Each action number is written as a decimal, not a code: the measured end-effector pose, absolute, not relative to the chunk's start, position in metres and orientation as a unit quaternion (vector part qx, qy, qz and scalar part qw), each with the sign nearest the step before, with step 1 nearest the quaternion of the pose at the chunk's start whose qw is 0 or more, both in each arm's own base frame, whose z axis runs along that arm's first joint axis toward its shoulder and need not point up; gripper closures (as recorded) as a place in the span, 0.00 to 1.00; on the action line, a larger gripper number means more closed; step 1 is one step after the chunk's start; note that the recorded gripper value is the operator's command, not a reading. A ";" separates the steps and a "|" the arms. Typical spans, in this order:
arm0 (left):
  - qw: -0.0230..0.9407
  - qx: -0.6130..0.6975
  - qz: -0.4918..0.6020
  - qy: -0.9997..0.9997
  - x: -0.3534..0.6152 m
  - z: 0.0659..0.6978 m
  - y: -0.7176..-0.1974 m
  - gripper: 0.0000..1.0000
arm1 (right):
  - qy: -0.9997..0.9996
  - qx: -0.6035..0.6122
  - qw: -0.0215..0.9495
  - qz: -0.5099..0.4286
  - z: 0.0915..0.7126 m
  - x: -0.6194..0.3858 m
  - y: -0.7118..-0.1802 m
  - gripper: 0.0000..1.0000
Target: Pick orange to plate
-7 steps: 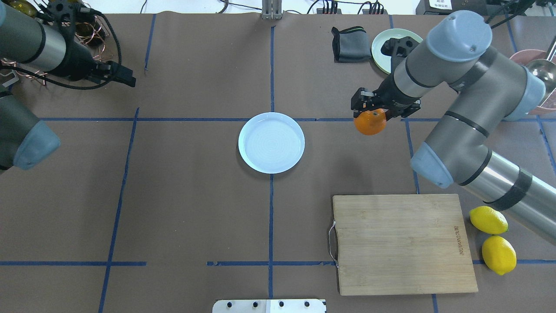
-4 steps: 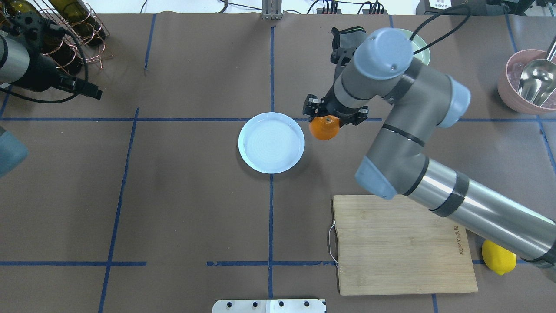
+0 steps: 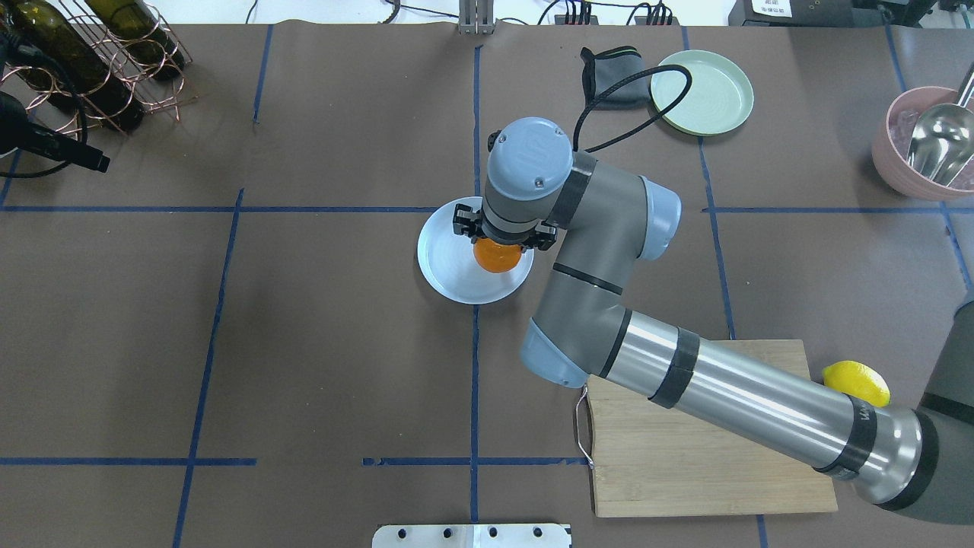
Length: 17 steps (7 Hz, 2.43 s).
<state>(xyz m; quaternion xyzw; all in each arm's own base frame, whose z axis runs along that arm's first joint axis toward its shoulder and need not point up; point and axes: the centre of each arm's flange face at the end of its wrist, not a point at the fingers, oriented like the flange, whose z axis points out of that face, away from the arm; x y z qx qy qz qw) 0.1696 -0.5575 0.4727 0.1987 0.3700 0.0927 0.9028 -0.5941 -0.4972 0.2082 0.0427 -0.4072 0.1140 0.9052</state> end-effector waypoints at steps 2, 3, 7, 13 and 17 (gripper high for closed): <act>0.905 0.197 0.084 0.367 0.161 0.477 -0.560 0.00 | -0.403 0.045 0.907 0.115 0.199 -0.611 -0.498 0.00; 0.908 0.194 0.077 0.364 0.152 0.481 -0.560 0.00 | -0.403 0.046 0.907 0.115 0.192 -0.616 -0.501 0.00; 0.919 0.185 0.058 0.344 0.108 0.517 -0.553 0.00 | -0.404 0.054 0.907 0.108 0.179 -0.600 -0.524 0.00; 0.943 0.086 0.081 0.312 -0.030 0.587 -0.535 0.00 | -0.365 0.046 0.930 0.010 0.250 -0.316 -0.540 0.00; 0.911 0.042 0.089 0.399 -0.045 0.618 -0.496 0.00 | -0.373 0.033 0.926 -0.050 0.381 -0.139 -0.560 0.00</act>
